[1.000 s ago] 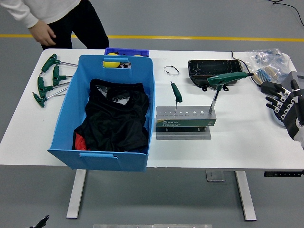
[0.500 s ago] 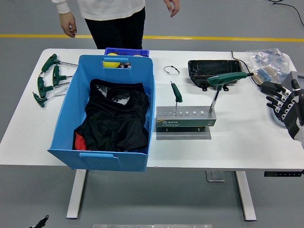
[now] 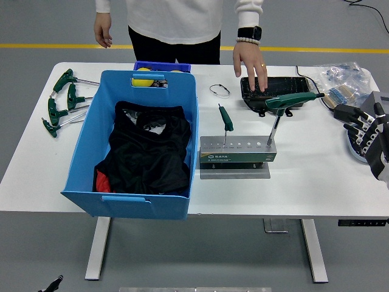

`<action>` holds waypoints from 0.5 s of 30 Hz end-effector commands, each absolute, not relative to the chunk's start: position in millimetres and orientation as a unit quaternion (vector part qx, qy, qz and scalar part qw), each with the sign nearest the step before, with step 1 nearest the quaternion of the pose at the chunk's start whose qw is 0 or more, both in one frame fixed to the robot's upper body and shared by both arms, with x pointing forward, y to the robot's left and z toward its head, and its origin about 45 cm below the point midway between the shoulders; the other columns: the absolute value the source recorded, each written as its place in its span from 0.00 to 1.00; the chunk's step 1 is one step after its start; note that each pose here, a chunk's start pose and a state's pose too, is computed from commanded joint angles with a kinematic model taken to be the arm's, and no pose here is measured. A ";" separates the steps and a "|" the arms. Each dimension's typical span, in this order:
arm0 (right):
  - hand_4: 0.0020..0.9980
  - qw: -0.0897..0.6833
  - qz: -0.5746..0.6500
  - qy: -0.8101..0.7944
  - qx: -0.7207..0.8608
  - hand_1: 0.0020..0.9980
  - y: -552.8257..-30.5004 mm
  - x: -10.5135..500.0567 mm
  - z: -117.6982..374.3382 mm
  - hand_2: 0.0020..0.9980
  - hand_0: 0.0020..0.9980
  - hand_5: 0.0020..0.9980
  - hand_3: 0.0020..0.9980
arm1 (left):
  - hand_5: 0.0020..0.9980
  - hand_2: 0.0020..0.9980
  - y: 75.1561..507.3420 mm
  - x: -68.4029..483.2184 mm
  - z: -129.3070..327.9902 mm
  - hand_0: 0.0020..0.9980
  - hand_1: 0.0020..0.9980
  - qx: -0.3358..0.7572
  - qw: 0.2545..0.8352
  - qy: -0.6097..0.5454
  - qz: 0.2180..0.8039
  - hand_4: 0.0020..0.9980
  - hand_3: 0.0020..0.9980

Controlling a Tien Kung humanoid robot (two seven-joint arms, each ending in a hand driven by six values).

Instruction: Lift tool from toolbox,place it in box,lift tool from toolbox,place it in box

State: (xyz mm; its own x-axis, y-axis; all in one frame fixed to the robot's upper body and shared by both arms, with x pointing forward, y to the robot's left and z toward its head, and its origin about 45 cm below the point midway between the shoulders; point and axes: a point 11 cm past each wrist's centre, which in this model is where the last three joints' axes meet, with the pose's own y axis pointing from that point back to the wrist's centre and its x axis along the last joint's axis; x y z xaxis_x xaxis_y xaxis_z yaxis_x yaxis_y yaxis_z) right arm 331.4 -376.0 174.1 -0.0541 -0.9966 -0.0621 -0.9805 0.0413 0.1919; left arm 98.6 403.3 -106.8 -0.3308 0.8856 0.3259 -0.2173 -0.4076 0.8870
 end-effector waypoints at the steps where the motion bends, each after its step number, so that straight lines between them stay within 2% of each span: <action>1: 1.00 0.043 -0.091 -0.721 0.685 0.88 -376.5 331.4 174.5 0.88 0.98 1.00 0.90 | 0.60 0.82 403.5 98.5 -106.8 0.78 0.81 0.433 0.384 0.386 0.719 0.72 0.74; 8: 1.00 0.036 -0.053 -0.745 0.664 0.89 -382.1 332.2 184.8 0.88 0.99 1.00 0.90 | 0.60 0.82 403.8 98.1 -106.8 0.78 0.81 0.434 0.383 0.386 0.718 0.72 0.74; 10: 1.00 0.053 -0.011 -0.755 0.654 0.91 -385.7 333.2 193.7 0.91 1.00 1.00 0.92 | 0.60 0.82 403.7 98.0 -106.9 0.78 0.81 0.434 0.383 0.386 0.718 0.72 0.74; 15: 1.00 0.115 0.113 -0.755 0.635 0.91 -390.0 341.0 226.2 0.91 1.00 1.00 0.92 | 0.60 0.82 403.8 97.7 -106.9 0.78 0.81 0.435 0.383 0.386 0.718 0.72 0.74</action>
State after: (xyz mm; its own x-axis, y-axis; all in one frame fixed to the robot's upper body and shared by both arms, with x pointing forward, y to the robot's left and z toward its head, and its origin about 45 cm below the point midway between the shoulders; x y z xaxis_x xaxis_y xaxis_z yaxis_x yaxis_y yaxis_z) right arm 341.0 -390.0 226.2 -0.1666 -0.9333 0.3182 -0.9856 0.1675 -0.0247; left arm 97.7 403.8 -106.9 -0.3286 0.8856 0.3281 -0.2137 -0.4081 0.8876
